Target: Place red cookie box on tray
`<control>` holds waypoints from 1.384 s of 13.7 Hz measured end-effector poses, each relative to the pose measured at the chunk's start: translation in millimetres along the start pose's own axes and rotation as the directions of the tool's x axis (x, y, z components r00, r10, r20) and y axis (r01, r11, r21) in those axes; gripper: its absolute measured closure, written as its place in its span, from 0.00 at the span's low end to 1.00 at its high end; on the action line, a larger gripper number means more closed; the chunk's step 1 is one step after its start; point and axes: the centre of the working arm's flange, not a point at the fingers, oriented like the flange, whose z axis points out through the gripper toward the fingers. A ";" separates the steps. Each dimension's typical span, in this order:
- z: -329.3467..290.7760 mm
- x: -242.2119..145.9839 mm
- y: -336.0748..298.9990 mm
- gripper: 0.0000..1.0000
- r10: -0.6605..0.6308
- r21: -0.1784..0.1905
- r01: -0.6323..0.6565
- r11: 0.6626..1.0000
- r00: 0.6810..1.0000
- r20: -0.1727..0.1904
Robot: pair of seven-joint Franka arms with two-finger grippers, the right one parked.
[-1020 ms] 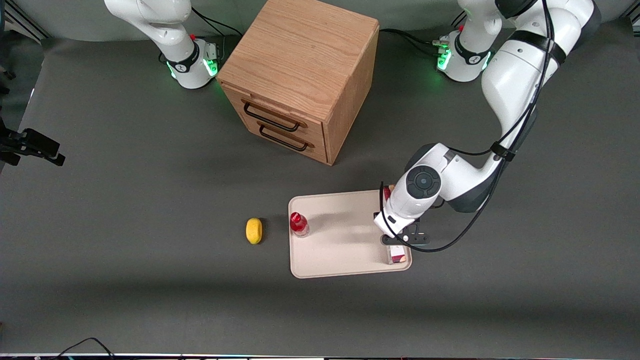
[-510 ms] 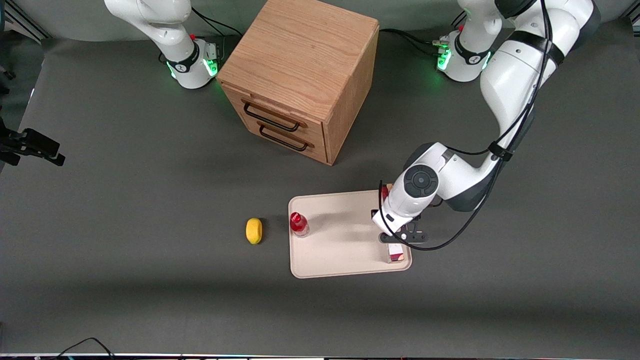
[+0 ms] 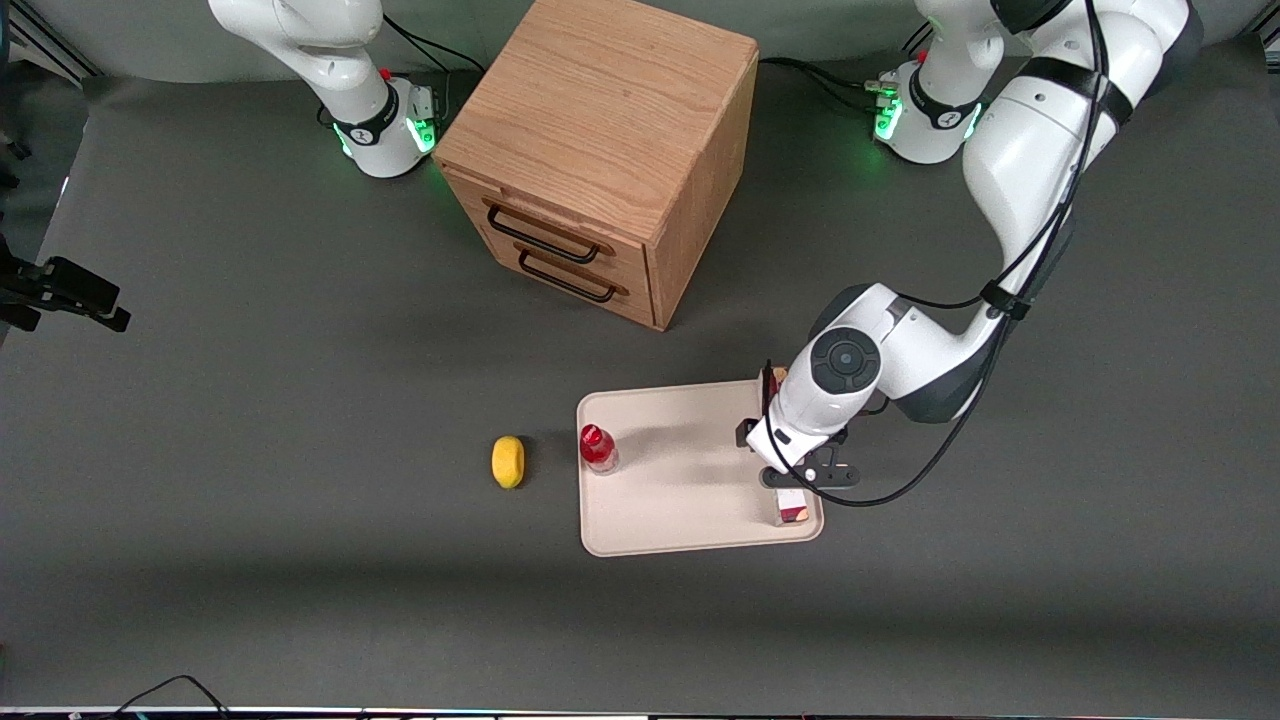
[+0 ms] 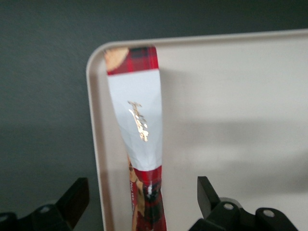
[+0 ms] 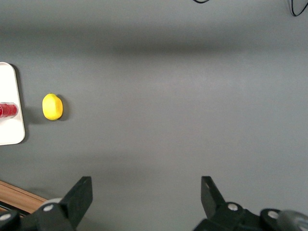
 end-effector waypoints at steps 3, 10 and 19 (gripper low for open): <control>-66.2 13.5 -18.0 0.00 -0.027 0.058 0.029 0.998 0.999 -0.030; -248.9 -8.5 -116.9 0.00 0.033 0.113 -0.044 0.993 0.995 0.098; -345.2 -67.8 -271.7 0.00 0.030 0.087 -0.043 0.995 0.988 0.149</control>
